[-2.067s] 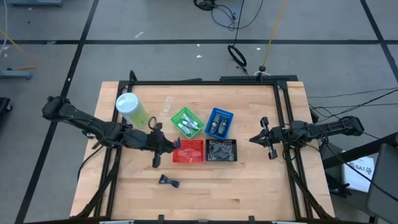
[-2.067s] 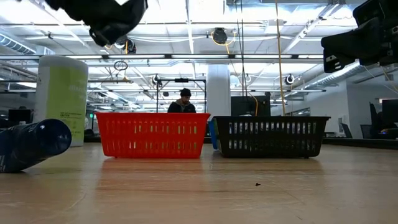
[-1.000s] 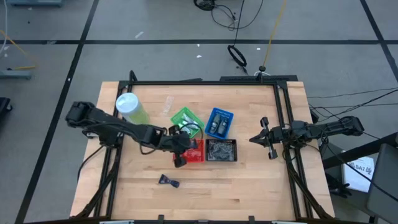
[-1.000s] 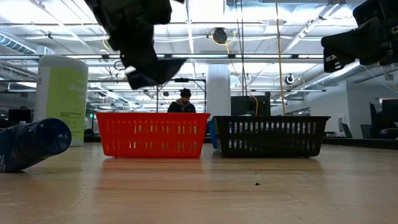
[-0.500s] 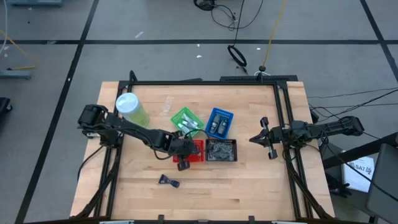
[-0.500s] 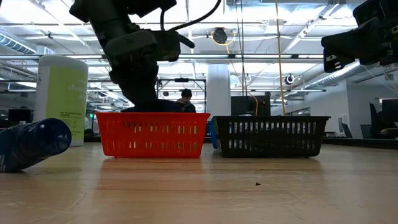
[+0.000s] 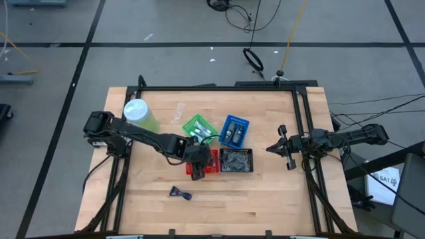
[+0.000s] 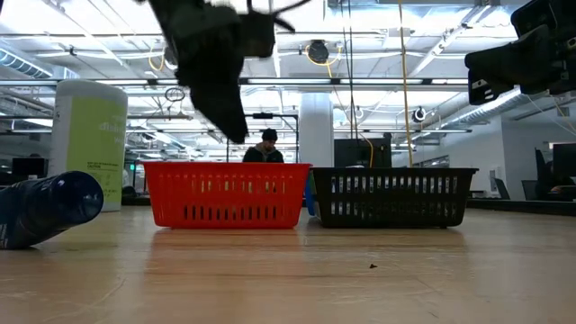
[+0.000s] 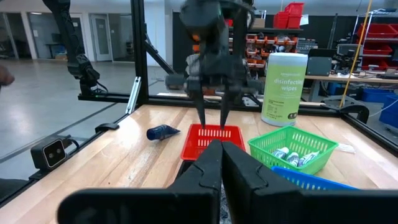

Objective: Pick & Place Travel size toiletries
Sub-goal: Put the shave cream into the red bin

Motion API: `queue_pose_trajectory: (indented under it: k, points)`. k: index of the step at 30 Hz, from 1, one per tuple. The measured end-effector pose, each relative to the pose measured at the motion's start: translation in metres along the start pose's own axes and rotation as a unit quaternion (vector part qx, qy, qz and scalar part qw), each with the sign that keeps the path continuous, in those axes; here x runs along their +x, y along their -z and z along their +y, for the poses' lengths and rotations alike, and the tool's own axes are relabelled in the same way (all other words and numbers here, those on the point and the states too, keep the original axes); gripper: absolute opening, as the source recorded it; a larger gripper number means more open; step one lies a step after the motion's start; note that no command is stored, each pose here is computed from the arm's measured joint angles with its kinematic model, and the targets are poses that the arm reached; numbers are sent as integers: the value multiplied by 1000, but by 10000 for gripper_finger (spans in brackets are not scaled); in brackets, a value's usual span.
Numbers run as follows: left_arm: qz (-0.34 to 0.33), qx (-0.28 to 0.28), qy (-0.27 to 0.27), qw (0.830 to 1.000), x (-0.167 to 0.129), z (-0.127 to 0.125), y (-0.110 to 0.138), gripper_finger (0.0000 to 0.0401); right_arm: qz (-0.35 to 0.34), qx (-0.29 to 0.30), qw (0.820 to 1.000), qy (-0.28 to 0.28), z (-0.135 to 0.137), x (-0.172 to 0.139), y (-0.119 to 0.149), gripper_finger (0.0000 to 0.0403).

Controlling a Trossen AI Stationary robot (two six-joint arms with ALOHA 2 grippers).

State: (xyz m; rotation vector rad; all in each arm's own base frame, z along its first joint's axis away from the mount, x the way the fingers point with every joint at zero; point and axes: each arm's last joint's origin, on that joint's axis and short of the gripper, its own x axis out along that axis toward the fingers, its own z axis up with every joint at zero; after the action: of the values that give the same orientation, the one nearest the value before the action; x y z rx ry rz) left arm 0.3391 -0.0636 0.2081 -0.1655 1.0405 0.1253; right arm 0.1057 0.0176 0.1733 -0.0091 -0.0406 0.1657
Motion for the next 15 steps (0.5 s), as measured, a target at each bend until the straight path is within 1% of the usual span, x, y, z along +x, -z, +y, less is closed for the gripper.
queue_pose_trajectory:
  k: [5, 8, 11, 13, 15]
  points:
    - [37, 28, -11, 999, -37, -14, -19, 163, 0, 0, 1000, 0, 0, 0, 0, 0]
    - [48, 26, 8, 998, -57, -28, -24, 163, 0, 0, 1000, 0, 0, 0, 0, 0]
    - [58, 21, 39, 997, -66, -48, -18, 163, 0, 0, 1000, 0, 0, 0, 0, 0]
    - [71, 15, 43, 996, -69, -63, -8, 163, 0, 0, 1000, 0, 0, 0, 0, 0]
    - [79, 4, 35, 996, -72, -78, 4, 163, 0, 0, 1000, 0, 0, 0, 0, 0]
